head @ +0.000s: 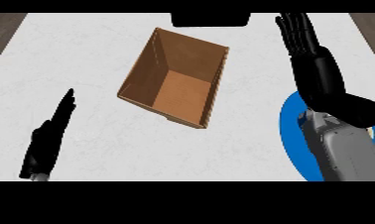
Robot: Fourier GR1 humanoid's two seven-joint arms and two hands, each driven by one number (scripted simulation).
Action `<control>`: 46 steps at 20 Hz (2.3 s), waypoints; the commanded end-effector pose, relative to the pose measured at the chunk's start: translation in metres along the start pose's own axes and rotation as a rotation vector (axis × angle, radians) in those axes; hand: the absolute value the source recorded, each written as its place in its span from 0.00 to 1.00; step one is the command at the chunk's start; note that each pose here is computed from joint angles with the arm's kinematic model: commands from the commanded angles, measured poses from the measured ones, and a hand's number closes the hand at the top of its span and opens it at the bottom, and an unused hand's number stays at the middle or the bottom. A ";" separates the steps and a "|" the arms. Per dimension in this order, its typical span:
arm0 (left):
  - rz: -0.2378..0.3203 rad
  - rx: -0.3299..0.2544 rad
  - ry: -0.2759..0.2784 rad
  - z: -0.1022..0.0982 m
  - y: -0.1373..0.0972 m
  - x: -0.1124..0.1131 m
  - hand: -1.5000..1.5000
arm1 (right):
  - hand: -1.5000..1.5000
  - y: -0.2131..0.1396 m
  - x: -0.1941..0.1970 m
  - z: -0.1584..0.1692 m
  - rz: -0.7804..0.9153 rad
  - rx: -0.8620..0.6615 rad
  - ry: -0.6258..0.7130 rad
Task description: Pick the can from the plate and place it in the cardboard box
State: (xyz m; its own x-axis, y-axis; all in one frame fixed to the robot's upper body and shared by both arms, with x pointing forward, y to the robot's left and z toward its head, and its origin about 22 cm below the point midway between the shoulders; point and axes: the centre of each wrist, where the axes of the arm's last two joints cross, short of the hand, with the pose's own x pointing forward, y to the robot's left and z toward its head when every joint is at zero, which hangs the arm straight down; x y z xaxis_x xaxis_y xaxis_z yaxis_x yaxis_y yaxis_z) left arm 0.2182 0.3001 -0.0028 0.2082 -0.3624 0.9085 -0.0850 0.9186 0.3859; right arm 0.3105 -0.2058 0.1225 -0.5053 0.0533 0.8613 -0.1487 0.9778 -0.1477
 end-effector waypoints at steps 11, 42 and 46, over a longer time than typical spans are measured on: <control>0.009 0.021 -0.085 -0.012 -0.001 0.005 0.50 | 0.00 -0.125 -0.046 0.043 0.057 -0.187 0.221; 0.003 0.007 -0.090 -0.008 -0.014 0.019 0.50 | 0.00 -0.142 0.033 0.043 0.849 0.754 0.684; 0.014 0.011 -0.085 -0.035 -0.017 0.038 0.50 | 0.00 -0.146 0.031 0.058 0.880 0.758 0.709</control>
State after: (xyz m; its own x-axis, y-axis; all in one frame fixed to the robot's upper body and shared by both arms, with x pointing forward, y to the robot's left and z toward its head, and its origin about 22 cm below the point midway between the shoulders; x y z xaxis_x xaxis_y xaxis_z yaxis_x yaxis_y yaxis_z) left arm 0.2446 0.2770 0.0088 0.1270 -0.3582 0.9250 -0.0966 0.9236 0.3710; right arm 0.2730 -0.3567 0.1608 -0.1856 0.8975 0.4000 -0.5475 0.2436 -0.8006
